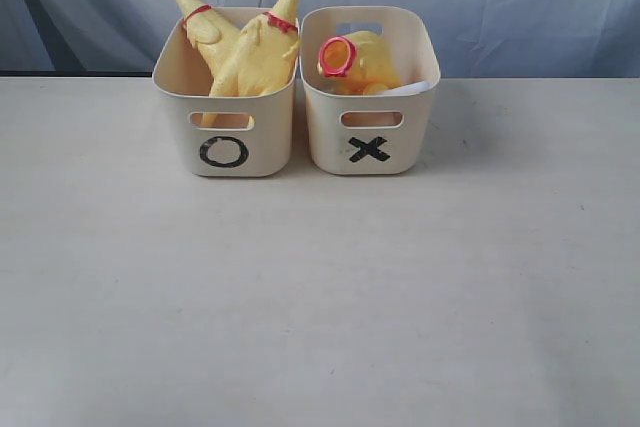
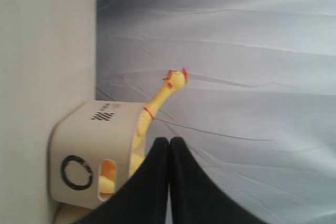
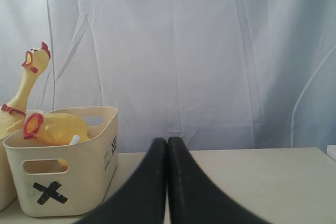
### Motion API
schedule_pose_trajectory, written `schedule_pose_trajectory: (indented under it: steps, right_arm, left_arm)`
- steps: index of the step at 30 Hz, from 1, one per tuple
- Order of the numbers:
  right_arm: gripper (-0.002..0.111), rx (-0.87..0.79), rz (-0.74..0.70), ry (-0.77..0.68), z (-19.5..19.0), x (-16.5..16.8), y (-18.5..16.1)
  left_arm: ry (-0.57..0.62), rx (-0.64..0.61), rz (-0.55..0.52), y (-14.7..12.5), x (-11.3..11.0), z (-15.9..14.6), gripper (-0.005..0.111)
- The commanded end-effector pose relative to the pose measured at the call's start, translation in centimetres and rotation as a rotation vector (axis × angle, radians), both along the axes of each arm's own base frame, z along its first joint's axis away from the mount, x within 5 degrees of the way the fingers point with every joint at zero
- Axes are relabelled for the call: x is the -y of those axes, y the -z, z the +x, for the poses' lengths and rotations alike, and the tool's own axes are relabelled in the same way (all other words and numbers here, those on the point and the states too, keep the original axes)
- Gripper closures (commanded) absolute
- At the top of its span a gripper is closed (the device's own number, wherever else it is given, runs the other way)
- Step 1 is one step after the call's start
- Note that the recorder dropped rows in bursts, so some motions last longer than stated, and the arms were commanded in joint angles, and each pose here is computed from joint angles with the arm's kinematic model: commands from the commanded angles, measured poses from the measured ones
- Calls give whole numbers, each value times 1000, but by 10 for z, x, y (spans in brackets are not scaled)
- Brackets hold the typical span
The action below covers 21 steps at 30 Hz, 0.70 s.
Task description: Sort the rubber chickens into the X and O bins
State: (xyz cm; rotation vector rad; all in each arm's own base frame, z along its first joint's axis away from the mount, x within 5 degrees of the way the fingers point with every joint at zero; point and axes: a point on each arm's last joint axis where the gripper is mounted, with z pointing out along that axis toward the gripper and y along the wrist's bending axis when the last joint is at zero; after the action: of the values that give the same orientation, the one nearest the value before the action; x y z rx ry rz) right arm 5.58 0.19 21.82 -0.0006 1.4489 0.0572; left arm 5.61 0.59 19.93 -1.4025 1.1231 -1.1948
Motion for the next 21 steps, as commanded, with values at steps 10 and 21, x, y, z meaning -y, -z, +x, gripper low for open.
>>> schedule_pose_trajectory:
  steps: [10, 21]
  right_arm:
    - [108, -1, -2, 5, 0, 0, 2]
    - [108, -51, -4, 2, 0, 0, 6]
  left_arm:
    - [-7, -81, -17, 8, 0, -1, 107]
    - [3, -59, 93, 6, -1, -1, 107]
